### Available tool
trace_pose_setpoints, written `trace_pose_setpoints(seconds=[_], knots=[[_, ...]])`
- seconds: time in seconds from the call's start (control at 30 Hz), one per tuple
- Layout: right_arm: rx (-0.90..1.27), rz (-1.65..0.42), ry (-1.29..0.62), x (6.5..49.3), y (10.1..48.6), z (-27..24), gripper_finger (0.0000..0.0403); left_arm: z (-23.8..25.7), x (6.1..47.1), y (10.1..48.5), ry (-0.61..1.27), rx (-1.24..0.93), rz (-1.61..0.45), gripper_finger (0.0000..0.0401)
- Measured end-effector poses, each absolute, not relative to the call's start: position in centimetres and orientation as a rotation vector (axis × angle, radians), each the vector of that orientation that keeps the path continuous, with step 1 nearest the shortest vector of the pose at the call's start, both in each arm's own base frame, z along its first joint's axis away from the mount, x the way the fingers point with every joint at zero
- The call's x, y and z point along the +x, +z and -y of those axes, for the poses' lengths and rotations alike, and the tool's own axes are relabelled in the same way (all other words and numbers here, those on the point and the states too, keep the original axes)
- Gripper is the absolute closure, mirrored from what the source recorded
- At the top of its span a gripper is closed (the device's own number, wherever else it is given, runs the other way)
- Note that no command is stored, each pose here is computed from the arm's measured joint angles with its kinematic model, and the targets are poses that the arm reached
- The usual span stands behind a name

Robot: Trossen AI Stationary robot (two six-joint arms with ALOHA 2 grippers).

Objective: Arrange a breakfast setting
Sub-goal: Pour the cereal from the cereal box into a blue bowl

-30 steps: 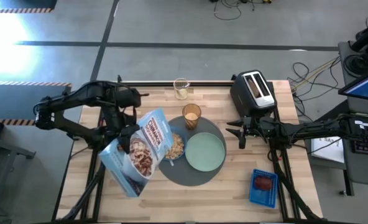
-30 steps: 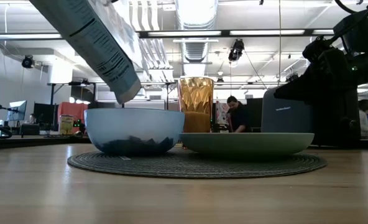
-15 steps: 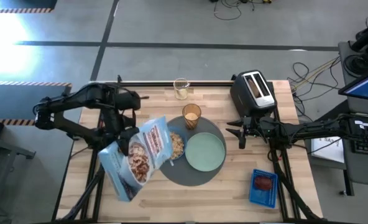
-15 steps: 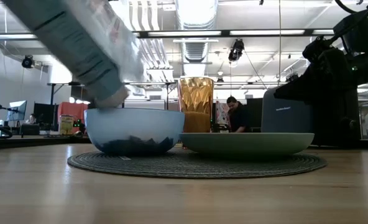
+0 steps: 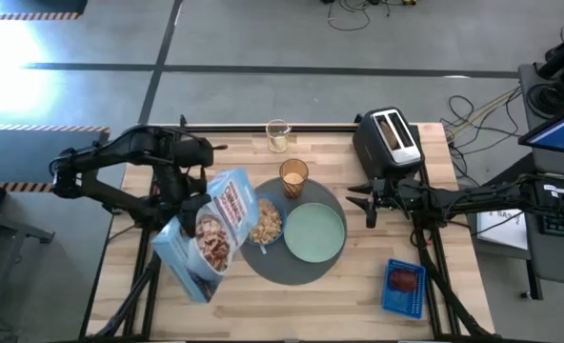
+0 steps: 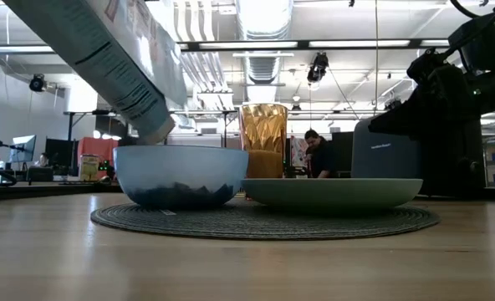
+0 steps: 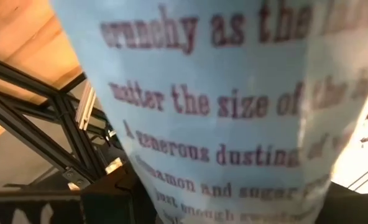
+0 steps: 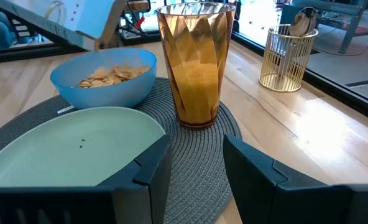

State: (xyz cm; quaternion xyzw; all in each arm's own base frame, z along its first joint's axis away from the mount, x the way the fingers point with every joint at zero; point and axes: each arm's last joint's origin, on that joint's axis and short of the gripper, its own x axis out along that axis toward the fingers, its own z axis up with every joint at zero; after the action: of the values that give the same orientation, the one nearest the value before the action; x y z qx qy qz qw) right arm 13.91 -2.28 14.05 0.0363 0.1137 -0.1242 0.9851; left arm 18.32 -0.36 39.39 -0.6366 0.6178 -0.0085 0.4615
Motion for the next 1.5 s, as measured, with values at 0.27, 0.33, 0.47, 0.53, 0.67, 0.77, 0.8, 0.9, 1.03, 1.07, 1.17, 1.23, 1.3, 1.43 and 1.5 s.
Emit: trace_pose_setpoints(seconds=[0.27, 0.33, 0.47, 0.53, 0.67, 0.77, 0.8, 0.9, 1.03, 1.07, 1.17, 1.23, 1.3, 1.43, 1.5], knots=[[0.073, -0.229, -0.25, 13.9, 14.0, 2.3, 0.0268, 0.8, 18.3, 39.3, -0.022, -1.476, -1.515, 0.0211], [0.073, -0.229, -0.25, 13.9, 14.0, 2.3, 0.0268, 1.2, 18.2, 39.3, -0.029, -1.432, -1.519, 0.0211], [0.073, -0.229, -0.25, 13.9, 14.0, 2.3, 0.0268, 2.2, 17.8, 39.3, -0.03, -1.319, -1.523, 0.0211], [0.074, -0.228, -0.25, 13.9, 14.0, 2.3, 0.0268, 2.8, 17.5, 39.4, -0.028, -1.265, -1.527, 0.0211], [0.074, -0.229, -0.25, 13.9, 14.0, 2.3, 0.0268, 3.8, 17.0, 39.4, -0.004, -1.161, -1.529, 0.0211], [0.073, -0.228, -0.25, 13.9, 14.1, 2.3, 0.0268, 4.6, 16.8, 39.2, 0.028, -1.073, -1.523, 0.0211], [0.073, -0.228, -0.25, 13.9, 14.1, 2.3, 0.0268, 4.9, 16.7, 39.2, 0.042, -1.045, -1.519, 0.0211], [0.074, -0.228, -0.25, 13.9, 14.1, 2.3, 0.0268, 5.7, 16.5, 39.1, 0.085, -0.958, -1.503, 0.0211], [0.074, -0.228, -0.25, 13.9, 14.1, 2.3, 0.0268, 6.6, 16.1, 39.0, 0.147, -0.867, -1.473, 0.0211], [0.074, -0.229, -0.25, 13.9, 14.0, 2.3, 0.0268, 6.8, 16.1, 38.9, 0.166, -0.854, -1.463, 0.0211], [0.073, -0.228, -0.25, 13.9, 14.0, 2.3, 0.0268, 7.3, 15.9, 38.9, 0.214, -0.825, -1.439, 0.0211], [0.074, -0.228, -0.25, 13.9, 14.0, 2.3, 0.0268, 7.5, 15.7, 38.9, 0.238, -0.805, -1.419, 0.0211], [0.073, -0.229, -0.25, 13.9, 14.0, 2.3, 0.0268, 7.8, 15.6, 38.9, 0.26, -0.778, -1.398, 0.0211], [0.073, -0.228, -0.25, 13.9, 14.1, 2.3, 0.0268, 8.1, 15.4, 38.8, 0.282, -0.746, -1.374, 0.0213], [0.074, -0.228, -0.25, 13.9, 14.1, 2.3, 0.0268, 8.1, 15.4, 38.8, 0.296, -0.745, -1.363, 0.022]])
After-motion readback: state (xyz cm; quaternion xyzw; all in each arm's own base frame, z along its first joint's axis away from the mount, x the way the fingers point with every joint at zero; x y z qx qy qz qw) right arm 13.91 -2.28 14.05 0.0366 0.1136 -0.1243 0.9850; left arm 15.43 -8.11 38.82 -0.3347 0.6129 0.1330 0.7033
